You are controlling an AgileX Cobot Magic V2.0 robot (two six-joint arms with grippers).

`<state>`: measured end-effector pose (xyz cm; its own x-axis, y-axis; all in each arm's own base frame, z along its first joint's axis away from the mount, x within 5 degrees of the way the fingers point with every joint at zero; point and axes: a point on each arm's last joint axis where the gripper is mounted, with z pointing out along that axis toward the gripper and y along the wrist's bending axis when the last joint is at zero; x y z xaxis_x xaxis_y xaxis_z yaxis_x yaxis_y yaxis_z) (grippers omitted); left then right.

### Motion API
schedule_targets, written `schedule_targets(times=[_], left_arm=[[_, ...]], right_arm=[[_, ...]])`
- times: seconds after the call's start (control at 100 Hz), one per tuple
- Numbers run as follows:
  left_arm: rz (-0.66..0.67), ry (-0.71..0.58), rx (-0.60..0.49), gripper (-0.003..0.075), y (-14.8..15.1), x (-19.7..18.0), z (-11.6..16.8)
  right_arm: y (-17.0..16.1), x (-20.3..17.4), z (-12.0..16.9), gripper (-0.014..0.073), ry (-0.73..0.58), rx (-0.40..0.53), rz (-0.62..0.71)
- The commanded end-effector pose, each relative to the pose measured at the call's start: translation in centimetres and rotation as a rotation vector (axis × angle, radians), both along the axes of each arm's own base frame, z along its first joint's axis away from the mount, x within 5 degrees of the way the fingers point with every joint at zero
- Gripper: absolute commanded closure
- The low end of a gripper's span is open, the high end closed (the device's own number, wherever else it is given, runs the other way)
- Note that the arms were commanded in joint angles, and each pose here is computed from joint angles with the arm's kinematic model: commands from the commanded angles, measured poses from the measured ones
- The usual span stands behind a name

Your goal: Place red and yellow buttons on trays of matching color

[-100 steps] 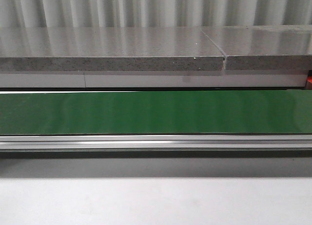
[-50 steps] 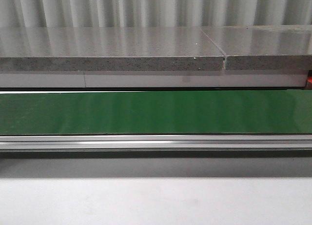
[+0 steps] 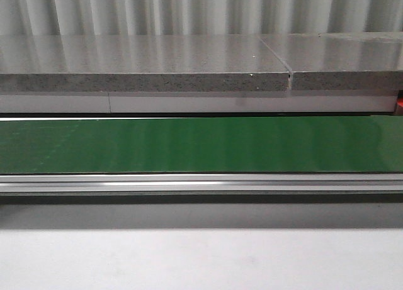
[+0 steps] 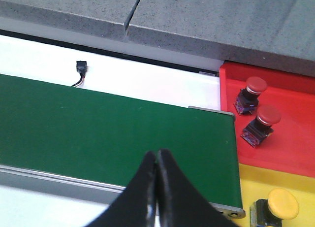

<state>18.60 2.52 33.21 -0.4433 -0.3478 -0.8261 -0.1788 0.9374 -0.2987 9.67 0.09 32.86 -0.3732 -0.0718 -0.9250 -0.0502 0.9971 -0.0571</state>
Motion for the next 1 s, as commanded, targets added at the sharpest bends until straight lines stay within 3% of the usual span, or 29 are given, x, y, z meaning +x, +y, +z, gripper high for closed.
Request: schedule_targets(times=[0.0, 0.16, 0.39, 0.64, 0.99], left_arm=[[0.121, -0.031, -0.065, 0.0109, 2.3, 1.1, 1.4], [0.235, 0.074, -0.16, 0.0121, 5.8, 3.3, -0.4], [0.186, 0.26, -0.204, 0.0121, 7.8, 7.8, -3.7], [0.185, 0.335, -0.234, 0.0121, 9.4, 11.2, -5.9], [0.19, 0.424, -0.269, 0.0121, 10.4, 13.2, -9.2]], right_arm=[[-0.1, 0.1, 1.3, 0.0663, -0.085, -0.005, -0.008], [-0.1, 0.1, 1.3, 0.0663, -0.085, -0.005, -0.008], [-0.1, 0.1, 1.3, 0.0663, -0.085, -0.005, -0.008], [-0.1, 0.1, 1.3, 0.0663, -0.085, -0.005, -0.008], [-0.1, 0.1, 1.3, 0.0663, -0.085, -0.005, -0.008]])
